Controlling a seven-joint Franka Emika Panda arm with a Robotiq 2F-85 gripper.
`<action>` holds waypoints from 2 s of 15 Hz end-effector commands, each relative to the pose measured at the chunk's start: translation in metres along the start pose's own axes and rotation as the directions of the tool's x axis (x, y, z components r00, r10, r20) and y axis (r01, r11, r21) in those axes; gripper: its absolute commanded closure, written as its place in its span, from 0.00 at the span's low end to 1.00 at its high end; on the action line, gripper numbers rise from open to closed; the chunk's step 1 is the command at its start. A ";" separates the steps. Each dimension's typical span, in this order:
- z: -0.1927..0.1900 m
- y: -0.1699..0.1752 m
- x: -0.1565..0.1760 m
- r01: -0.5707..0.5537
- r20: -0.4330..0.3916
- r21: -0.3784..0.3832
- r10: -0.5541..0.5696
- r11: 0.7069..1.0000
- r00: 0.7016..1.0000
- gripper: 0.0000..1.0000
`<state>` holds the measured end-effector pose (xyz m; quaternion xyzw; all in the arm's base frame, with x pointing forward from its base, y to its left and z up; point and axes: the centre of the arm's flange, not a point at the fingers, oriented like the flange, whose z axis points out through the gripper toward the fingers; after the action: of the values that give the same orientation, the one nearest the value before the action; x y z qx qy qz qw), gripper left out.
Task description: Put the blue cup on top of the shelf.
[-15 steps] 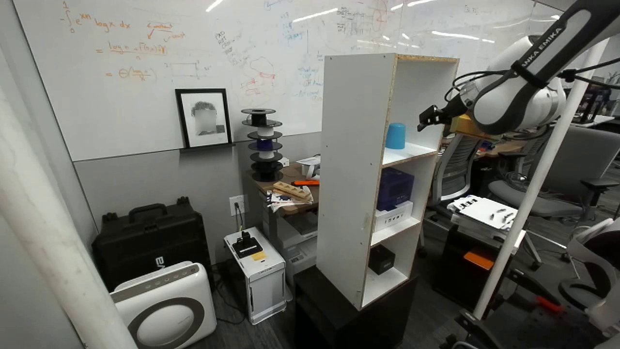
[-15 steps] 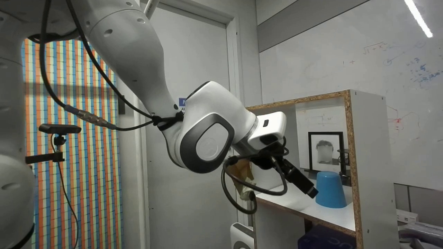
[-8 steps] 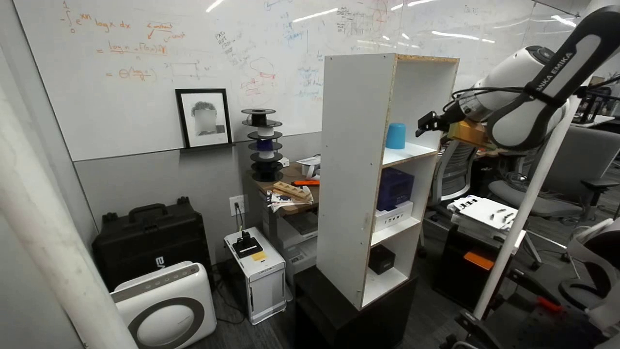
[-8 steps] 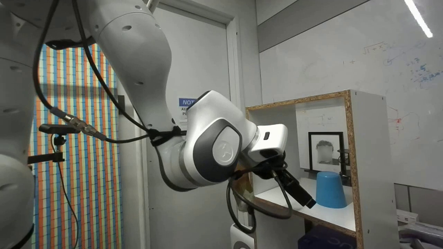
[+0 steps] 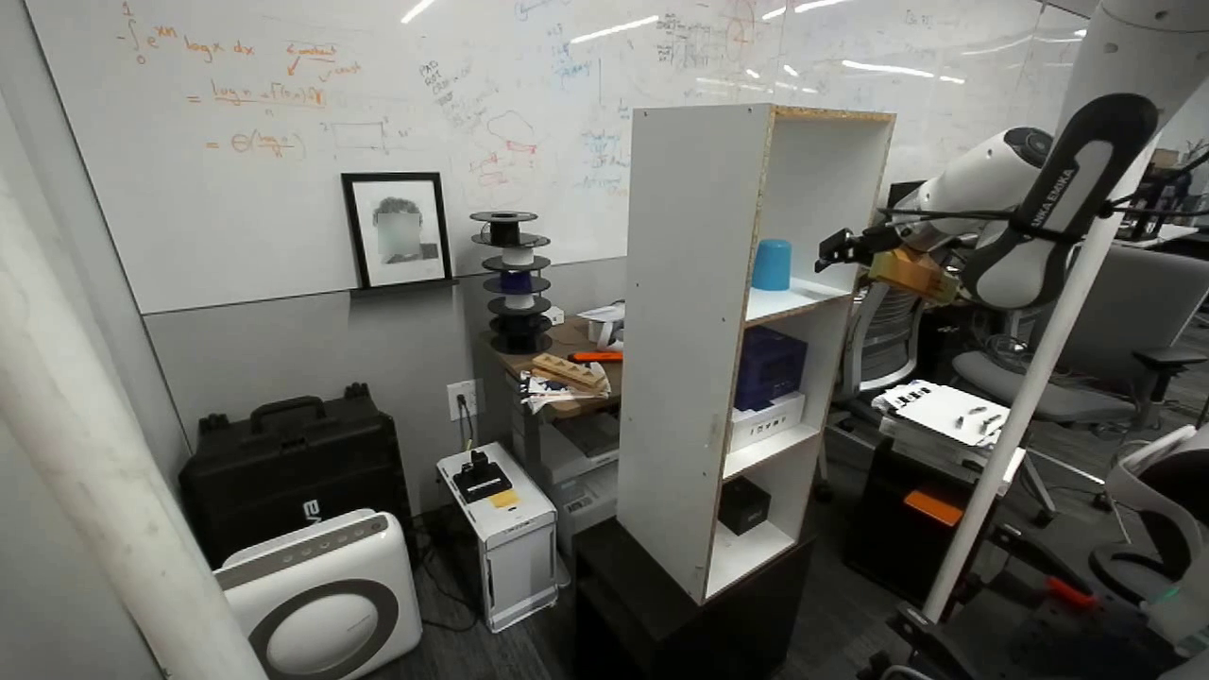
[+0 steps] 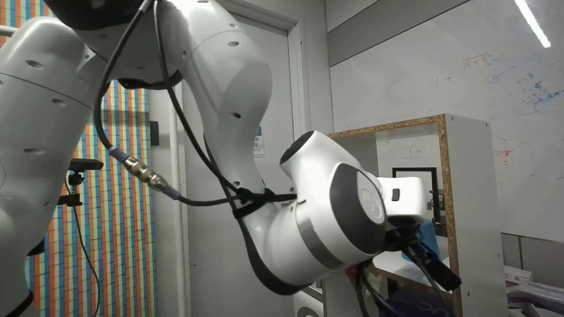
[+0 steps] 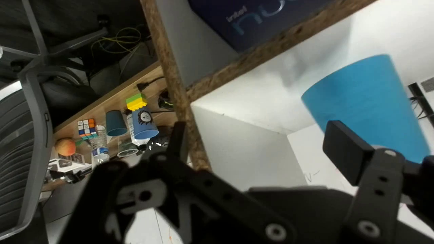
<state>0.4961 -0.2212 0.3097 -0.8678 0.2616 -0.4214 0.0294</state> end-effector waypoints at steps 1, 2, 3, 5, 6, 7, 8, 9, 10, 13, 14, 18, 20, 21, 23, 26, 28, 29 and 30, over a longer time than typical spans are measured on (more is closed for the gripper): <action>0.039 0.010 0.050 -0.013 -0.027 0.045 0.014 0.999 1.000 0.00; 0.040 0.008 0.052 -0.013 -0.023 0.055 0.015 0.998 1.000 0.00; 0.038 0.003 0.049 -0.014 -0.008 0.073 0.014 0.997 1.000 0.00; 0.034 -0.007 0.041 -0.011 0.021 0.105 0.009 0.994 1.000 0.00; 0.031 -0.009 0.038 -0.008 0.025 0.112 0.005 0.994 1.000 0.00; 0.028 -0.010 0.035 -0.006 0.033 0.115 0.002 0.993 0.999 0.00; 0.025 -0.010 0.033 -0.006 0.040 0.116 0.001 0.993 0.999 0.00; 0.021 -0.010 0.029 -0.007 0.047 0.112 0.002 0.994 0.999 0.00; 0.016 -0.007 0.027 -0.010 0.054 0.110 0.004 0.994 0.999 0.00; -0.002 0.005 0.018 -0.040 0.073 0.070 0.035 0.997 0.997 0.00; -0.007 0.007 0.013 -0.050 0.082 0.062 0.045 0.997 0.996 0.00; -0.035 0.002 -0.005 -0.064 0.125 0.066 0.055 0.996 0.991 0.00; -0.046 -0.006 -0.011 -0.059 0.139 0.080 0.048 0.995 0.989 0.00; -0.050 -0.009 -0.012 -0.054 0.140 0.088 0.042 0.995 0.989 0.00; -0.054 -0.014 -0.006 -0.027 0.130 0.105 0.013 0.994 0.991 0.00; -0.048 -0.019 0.010 0.049 0.104 0.096 -0.059 0.994 0.993 0.00; -0.042 -0.025 0.016 0.107 0.105 0.085 -0.115 0.991 0.988 0.00; -0.039 -0.029 0.018 0.143 0.109 0.078 -0.151 0.987 0.983 0.00; -0.034 -0.033 0.020 0.182 0.108 0.069 -0.189 0.981 0.976 0.00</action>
<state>0.4726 -0.1999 0.3358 -0.9014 0.2014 -0.3789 0.0575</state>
